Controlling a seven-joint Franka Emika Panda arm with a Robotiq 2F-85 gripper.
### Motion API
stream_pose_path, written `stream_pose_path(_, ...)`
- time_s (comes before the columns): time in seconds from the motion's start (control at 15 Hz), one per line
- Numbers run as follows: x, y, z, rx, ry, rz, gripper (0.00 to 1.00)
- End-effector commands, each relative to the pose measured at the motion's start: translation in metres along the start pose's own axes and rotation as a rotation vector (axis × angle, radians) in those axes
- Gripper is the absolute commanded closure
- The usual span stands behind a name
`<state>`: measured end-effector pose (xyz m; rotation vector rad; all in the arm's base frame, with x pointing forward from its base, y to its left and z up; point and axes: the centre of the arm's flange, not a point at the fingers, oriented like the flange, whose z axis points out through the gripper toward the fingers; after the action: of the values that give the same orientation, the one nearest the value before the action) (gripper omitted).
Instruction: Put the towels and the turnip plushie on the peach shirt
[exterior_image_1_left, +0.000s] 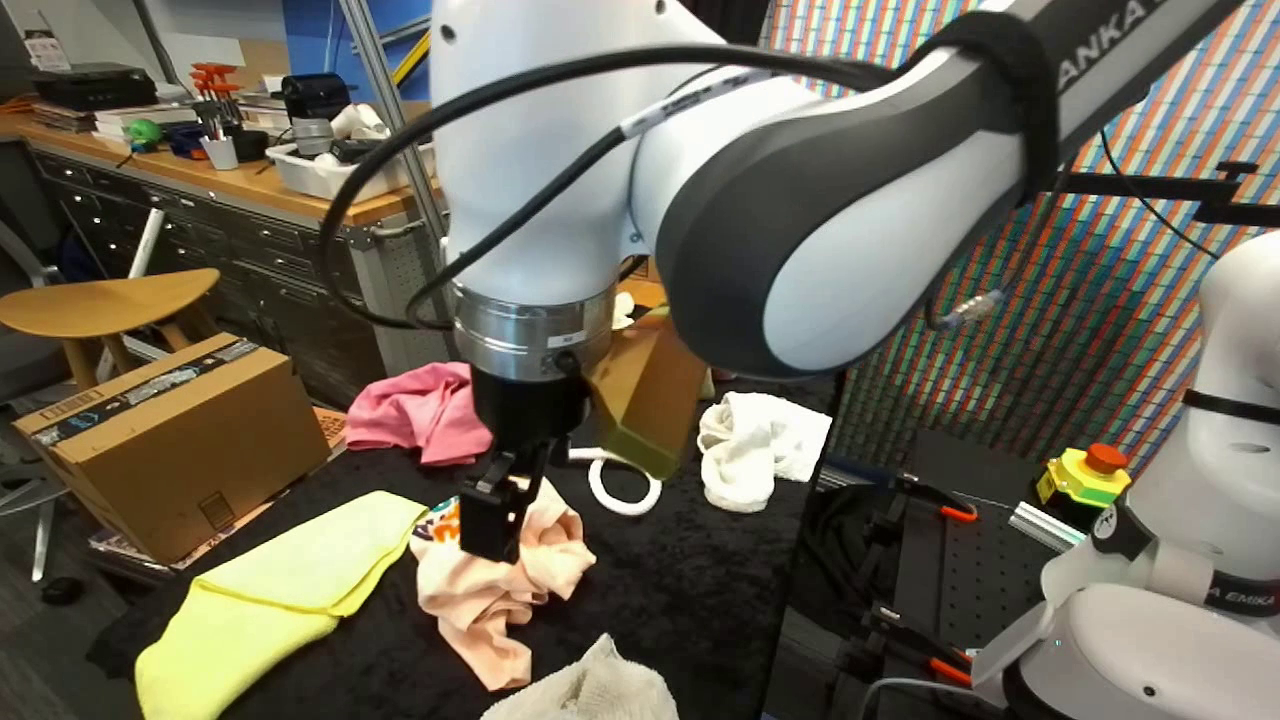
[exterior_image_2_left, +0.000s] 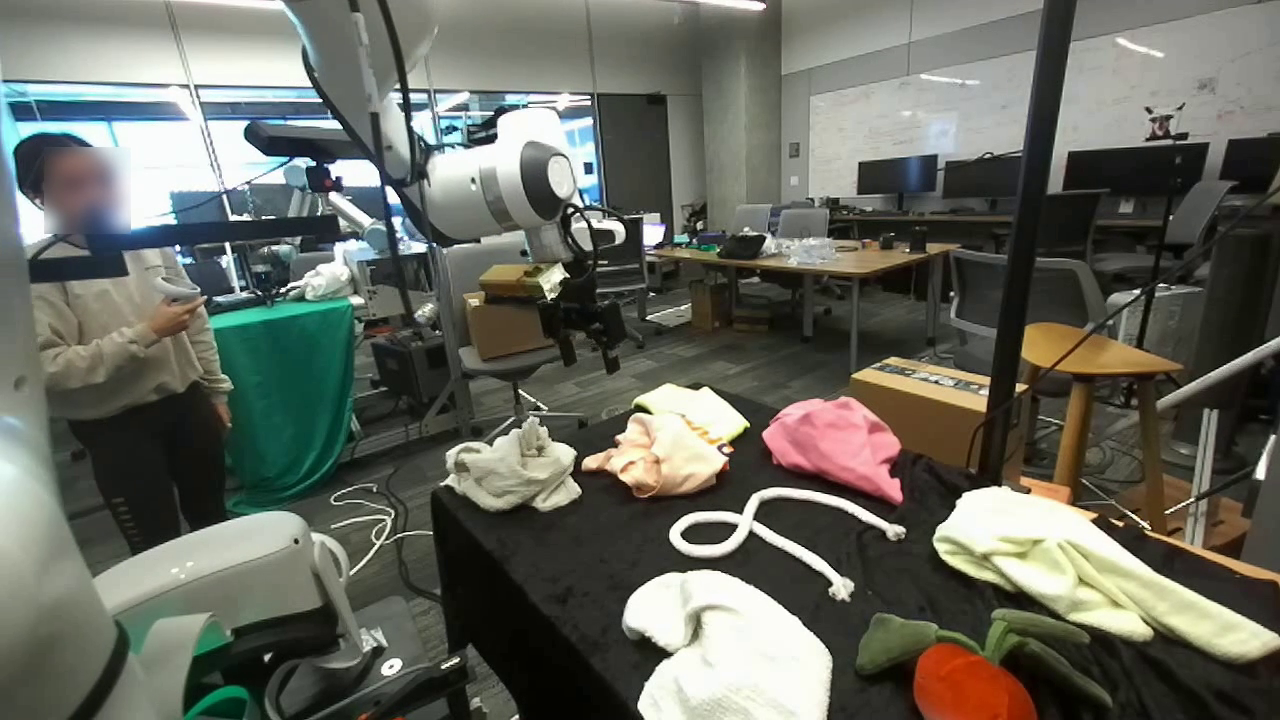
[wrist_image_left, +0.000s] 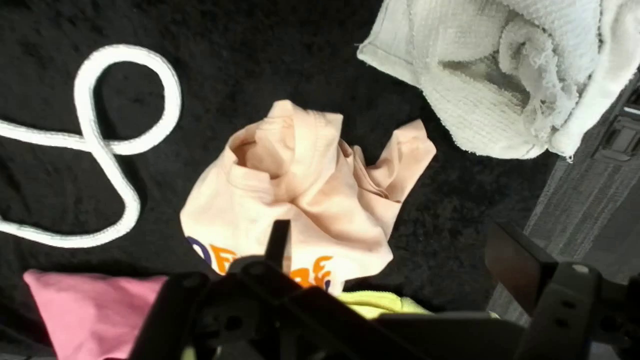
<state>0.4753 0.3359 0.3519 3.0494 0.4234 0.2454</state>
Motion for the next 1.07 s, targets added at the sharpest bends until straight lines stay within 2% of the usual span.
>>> stream_pose_path(0.0,0.045,-0.031,0.011,0.004,0.033,-0.031,0.00)
stream_pose_path(0.27,0.067,-0.050,0.035,0.007,0.035,-0.046,0.00)
stream_pose_path(1.0,0.121,-0.097,0.057,0.014,0.075,-0.070,0.00)
